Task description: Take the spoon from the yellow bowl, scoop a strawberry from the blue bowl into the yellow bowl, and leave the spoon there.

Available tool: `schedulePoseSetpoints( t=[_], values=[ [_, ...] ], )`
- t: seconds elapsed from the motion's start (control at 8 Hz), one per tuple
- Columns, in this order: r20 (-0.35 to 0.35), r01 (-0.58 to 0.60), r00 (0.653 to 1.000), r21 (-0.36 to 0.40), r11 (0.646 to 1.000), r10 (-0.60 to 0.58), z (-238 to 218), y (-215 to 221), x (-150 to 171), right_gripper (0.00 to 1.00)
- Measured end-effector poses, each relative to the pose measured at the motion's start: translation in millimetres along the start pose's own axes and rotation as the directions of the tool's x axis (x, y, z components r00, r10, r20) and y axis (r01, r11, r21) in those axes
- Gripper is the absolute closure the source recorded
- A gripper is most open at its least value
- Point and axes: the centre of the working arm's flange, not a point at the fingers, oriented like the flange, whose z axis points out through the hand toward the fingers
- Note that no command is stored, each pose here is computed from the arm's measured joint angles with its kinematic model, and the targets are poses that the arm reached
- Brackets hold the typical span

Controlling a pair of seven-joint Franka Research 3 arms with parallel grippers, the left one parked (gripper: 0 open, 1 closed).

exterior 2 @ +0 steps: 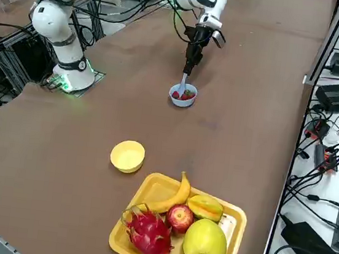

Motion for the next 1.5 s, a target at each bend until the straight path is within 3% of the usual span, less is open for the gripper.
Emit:
schedulePoseSetpoints(
  t=[1.5],
  values=[
    [-0.079, 0.108, 0.988, -0.278, 0.954, -0.135, 12.8, -60.2, -38.4, 0.89]
  ],
)
